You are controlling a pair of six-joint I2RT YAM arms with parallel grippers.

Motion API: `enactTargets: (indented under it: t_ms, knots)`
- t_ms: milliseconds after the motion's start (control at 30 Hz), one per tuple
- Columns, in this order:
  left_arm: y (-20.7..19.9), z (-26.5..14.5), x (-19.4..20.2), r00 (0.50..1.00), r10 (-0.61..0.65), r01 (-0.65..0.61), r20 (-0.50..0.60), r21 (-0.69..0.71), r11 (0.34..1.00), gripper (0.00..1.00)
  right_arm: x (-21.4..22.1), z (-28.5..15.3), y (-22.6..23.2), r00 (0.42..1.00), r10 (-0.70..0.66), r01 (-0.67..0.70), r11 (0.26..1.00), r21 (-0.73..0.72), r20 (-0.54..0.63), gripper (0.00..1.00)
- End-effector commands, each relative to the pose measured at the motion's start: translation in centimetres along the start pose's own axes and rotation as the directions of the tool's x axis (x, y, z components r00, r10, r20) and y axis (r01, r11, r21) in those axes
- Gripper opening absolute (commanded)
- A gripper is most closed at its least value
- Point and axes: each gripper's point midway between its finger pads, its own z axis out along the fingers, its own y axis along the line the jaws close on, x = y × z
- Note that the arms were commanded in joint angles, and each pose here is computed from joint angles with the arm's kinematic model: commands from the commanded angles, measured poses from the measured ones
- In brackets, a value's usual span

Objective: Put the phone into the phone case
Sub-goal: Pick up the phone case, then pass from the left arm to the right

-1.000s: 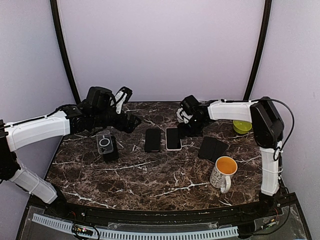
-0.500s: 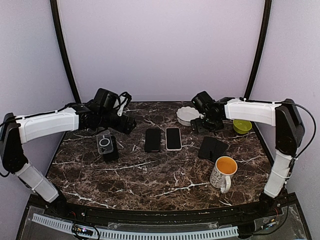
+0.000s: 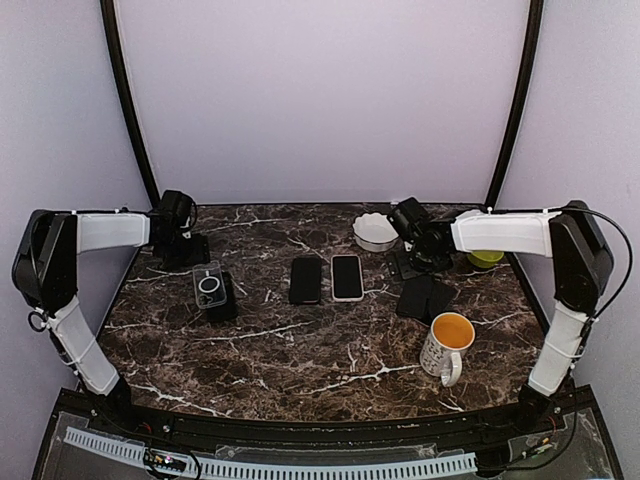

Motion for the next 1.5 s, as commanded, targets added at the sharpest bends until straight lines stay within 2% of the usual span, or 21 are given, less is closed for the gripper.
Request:
enactTargets:
  t_ms: [0, 267, 500, 633, 767, 900, 967, 1033, 1100, 1133, 1167, 1200, 1233, 1267, 1300, 1333, 1367, 1400, 1433, 1467]
  knots:
    - [1.0, 1.9, 3.2, 0.987, -0.098, 0.099, -0.13, 0.004, 0.995, 0.71, -1.2, -0.9, -0.7, 0.998, 0.017, -0.018, 1.0, 0.01, 0.065, 0.98]
    - [2.4, 4.1, 5.1, 0.964, -0.151, 0.151, -0.218, -0.02, 0.988, 0.5, -1.4, -1.3, -0.8, 0.997, 0.018, -0.019, 1.0, 0.004, 0.078, 0.99]
    - [0.7, 5.1, 7.0, 0.939, -0.149, 0.178, -0.309, 0.068, 0.982, 0.39, -1.6, -1.6, -1.0, 0.997, 0.014, -0.015, 1.0, 0.012, 0.082, 0.98]
    - [0.0, 5.0, 7.5, 0.93, -0.148, 0.194, -0.338, 0.109, 0.975, 0.24, -1.8, -2.2, -1.4, 0.996, 0.017, -0.019, 1.0, 0.017, 0.091, 0.98]
    - [-0.3, 4.6, 7.5, 0.931, -0.14, 0.192, -0.338, 0.125, 0.973, 0.01, -2.0, -2.7, -1.7, 0.995, 0.019, -0.021, 0.999, 0.024, 0.101, 0.99]
    - [-0.4, 3.5, 6.4, 0.947, -0.108, 0.158, -0.302, 0.149, 0.976, 0.0, -2.2, -3.1, -1.8, 0.994, 0.015, -0.017, 1.0, 0.02, 0.107, 0.98]
    - [-0.4, 1.9, 4.5, 0.975, -0.054, 0.086, -0.216, 0.143, 0.986, 0.0, -2.5, -3.5, -1.8, 0.993, 0.01, -0.011, 1.0, 0.013, 0.116, 0.98]
    - [-1.1, 0.1, 3.0, 0.991, 0.045, -0.028, -0.125, 0.133, 0.991, 0.0, -3.1, -4.2, -1.6, 0.991, 0.001, 0.0, 1.0, -0.011, 0.134, 0.99]
    - [-2.6, -2.1, 1.4, 0.983, 0.182, -0.18, -0.009, 0.112, 0.977, 0.0, -4.2, -5.3, -0.6, 0.986, -0.011, 0.024, 0.997, -0.076, 0.169, 0.98]
    - [-4.5, -3.1, 1.7, 0.954, 0.298, -0.3, 0.036, 0.124, 0.946, 0.0, -4.9, -6.2, 0.0, 0.98, -0.015, 0.039, 0.992, -0.12, 0.197, 0.98]
    - [-6.8, -5.4, 0.8, 0.923, 0.359, -0.376, 0.139, 0.134, 0.917, 0.0, -5.7, -7.3, 0.7, 0.973, -0.019, 0.057, 0.985, -0.165, 0.228, 0.98]
    - [-7.5, -6.2, 1.2, 0.881, 0.438, -0.462, 0.18, 0.125, 0.878, 0.0, -6.5, -8.4, 1.6, 0.965, -0.022, 0.08, 0.974, -0.213, 0.262, 0.98]
    - [-9.9, -8.7, 0.5, 0.827, 0.479, -0.532, 0.295, 0.135, 0.836, 0.0, -7.4, -9.7, 2.4, 0.953, -0.023, 0.105, 0.96, -0.259, 0.303, 0.98]
    - [-10.6, -9.4, 1.3, 0.751, 0.566, -0.63, 0.34, 0.111, 0.769, 0.0, -8.3, -11.3, 3.4, 0.938, -0.022, 0.136, 0.942, -0.307, 0.347, 0.98]
    - [-12.6, -11.6, 1.7, 0.681, 0.587, -0.689, 0.438, 0.11, 0.717, 0.0, -9.1, -12.9, 4.5, 0.921, -0.019, 0.172, 0.916, -0.361, 0.39, 0.98]
    - [-13.4, -12.8, 1.9, 0.576, 0.649, -0.769, 0.498, 0.059, 0.637, 0.0, -9.8, -14.6, 5.8, 0.902, -0.015, 0.215, 0.883, -0.418, 0.431, 0.97]
    - [-15.1, -15.0, 2.6, 0.484, 0.65, -0.815, 0.586, 0.031, 0.579, 0.0, -10.1, -16.5, 7.5, 0.887, -0.011, 0.27, 0.823, -0.499, 0.461, 0.96]
    - [-15.8, -16.0, 3.0, 0.366, 0.691, -0.868, 0.623, -0.04, 0.496, 0.0, -10.5, -18.6, 9.3, 0.872, 0.001, 0.328, 0.742, -0.585, 0.49, 0.95]
    - [-17.1, -18.1, 3.7, 0.275, 0.671, -0.89, 0.688, -0.081, 0.448, 0.0, -10.2, -20.8, 11.5, 0.865, 0.002, 0.391, 0.623, -0.677, 0.501, 0.94]
    - [-17.6, -18.9, 4.1, 0.157, 0.695, -0.913, 0.702, -0.165, 0.373, 0.0, -9.7, -22.7, 13.2, 0.864, 0.004, 0.431, 0.512, -0.744, 0.503, 0.92]
